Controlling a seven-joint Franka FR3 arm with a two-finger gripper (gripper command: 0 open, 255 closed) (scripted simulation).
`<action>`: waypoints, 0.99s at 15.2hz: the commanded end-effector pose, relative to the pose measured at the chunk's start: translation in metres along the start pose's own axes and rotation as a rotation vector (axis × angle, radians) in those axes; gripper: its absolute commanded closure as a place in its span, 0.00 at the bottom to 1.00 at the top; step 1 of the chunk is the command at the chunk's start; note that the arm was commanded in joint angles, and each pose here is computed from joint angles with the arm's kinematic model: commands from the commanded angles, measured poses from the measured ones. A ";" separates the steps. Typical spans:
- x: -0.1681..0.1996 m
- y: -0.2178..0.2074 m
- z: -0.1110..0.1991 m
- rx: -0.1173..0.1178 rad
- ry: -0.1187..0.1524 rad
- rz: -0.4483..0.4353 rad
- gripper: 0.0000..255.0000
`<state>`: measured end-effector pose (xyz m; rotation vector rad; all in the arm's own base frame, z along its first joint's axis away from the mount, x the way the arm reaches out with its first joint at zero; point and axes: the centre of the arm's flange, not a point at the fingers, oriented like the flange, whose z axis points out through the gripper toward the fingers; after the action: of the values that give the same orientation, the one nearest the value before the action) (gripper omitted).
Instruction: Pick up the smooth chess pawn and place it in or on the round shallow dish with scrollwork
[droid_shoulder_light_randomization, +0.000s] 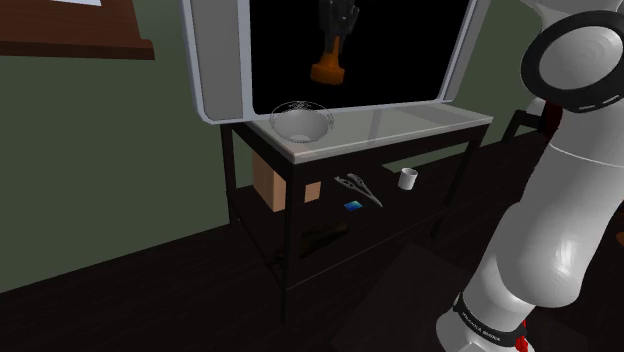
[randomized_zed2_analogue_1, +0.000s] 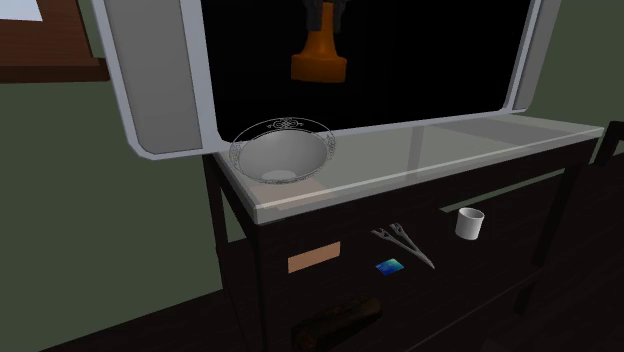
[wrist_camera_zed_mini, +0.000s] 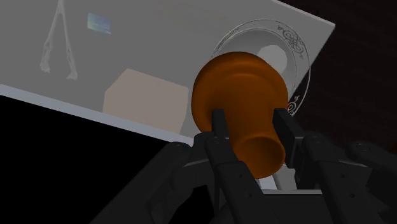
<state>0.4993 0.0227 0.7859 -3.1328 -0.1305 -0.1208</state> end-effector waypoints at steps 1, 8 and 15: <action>0.020 -0.018 -0.002 0.001 0.001 0.001 1.00; 0.040 -0.036 0.021 0.001 0.001 0.001 1.00; 0.037 -0.036 0.058 0.001 0.001 0.001 1.00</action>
<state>0.5378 0.0621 0.7369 -3.1322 -0.1290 -0.1205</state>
